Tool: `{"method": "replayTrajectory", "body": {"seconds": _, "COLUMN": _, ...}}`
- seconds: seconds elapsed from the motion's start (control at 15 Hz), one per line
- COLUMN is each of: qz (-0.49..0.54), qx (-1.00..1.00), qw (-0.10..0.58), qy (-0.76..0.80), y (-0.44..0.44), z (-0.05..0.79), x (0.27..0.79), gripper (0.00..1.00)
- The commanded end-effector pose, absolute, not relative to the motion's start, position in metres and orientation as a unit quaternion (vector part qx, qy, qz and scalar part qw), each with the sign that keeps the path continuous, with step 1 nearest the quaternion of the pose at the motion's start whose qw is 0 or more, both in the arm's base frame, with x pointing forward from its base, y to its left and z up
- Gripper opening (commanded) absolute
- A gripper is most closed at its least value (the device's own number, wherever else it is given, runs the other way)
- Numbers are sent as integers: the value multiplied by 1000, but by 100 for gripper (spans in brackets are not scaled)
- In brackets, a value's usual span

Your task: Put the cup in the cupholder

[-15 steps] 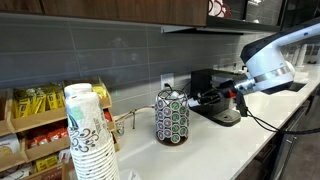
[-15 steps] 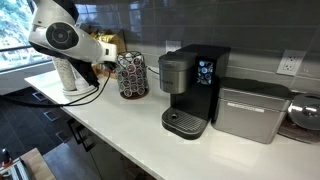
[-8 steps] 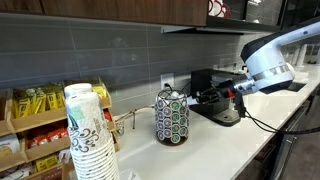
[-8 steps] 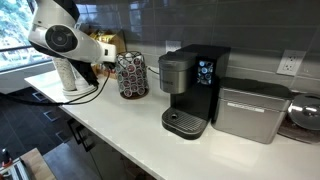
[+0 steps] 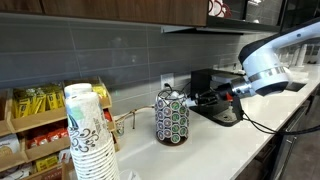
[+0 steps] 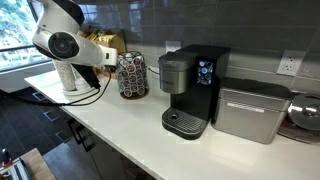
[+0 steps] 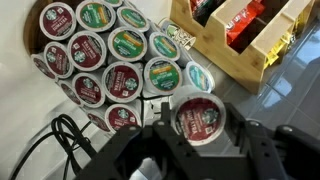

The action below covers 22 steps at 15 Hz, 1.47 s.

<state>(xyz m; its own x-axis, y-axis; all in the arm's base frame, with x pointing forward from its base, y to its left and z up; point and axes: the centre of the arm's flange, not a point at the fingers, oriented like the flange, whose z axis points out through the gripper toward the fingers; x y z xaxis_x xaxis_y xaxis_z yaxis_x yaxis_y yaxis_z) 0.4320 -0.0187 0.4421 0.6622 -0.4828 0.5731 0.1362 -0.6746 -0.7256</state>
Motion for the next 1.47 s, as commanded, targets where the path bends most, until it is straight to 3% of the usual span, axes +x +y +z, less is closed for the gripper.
{"method": "replayTrajectory", "body": {"seconds": 0.0, "qz": -411, "qx": -815, "qw": 394, "qy": 104, "y": -18, "z": 430, "x": 439, "gripper": 29}}
{"method": "replayTrajectory", "body": {"seconds": 1.4, "qz": -454, "qx": -792, "qw": 398, "qy": 95, "y": -21, "z": 410, "x": 444, "gripper": 29}}
